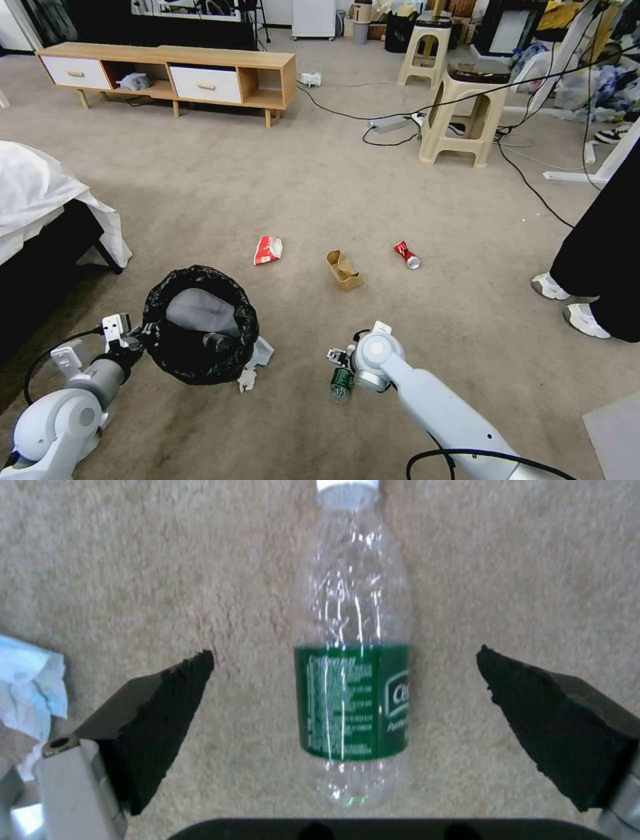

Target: Pick up the trash bin, then pick up the garbage from the floor and place it into the trash bin.

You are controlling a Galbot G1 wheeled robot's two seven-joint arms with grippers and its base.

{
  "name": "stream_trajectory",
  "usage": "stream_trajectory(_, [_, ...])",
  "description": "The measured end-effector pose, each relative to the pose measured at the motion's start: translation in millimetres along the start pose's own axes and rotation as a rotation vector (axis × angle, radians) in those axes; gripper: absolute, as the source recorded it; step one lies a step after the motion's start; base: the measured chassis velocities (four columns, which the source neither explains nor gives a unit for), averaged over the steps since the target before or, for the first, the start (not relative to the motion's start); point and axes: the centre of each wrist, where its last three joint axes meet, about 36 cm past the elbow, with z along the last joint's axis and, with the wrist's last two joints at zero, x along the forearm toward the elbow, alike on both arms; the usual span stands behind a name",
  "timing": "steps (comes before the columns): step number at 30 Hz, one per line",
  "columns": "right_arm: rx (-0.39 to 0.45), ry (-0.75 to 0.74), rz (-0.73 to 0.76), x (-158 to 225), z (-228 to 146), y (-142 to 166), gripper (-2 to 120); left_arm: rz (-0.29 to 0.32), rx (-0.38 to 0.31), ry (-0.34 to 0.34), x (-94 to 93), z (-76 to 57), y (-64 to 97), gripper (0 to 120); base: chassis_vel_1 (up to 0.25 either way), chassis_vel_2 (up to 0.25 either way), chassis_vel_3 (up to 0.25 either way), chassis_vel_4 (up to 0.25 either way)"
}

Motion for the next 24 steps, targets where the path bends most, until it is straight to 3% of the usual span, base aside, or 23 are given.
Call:
stream_trajectory(14, [0.015, -0.027, 0.005, -22.9, -9.0, 17.9, 100, -0.001, 0.001, 0.0, -0.9, 0.9, -1.0, 1, 0.0, 0.0, 0.0, 0.0])
stream_trajectory(24, [0.017, -0.041, 0.057, -45.8, -4.1, 9.4, 100, -0.006, 0.002, 0.0, -1.3, 0.3, 1.6, 1, 0.0, 0.0, 0.0, 0.0])
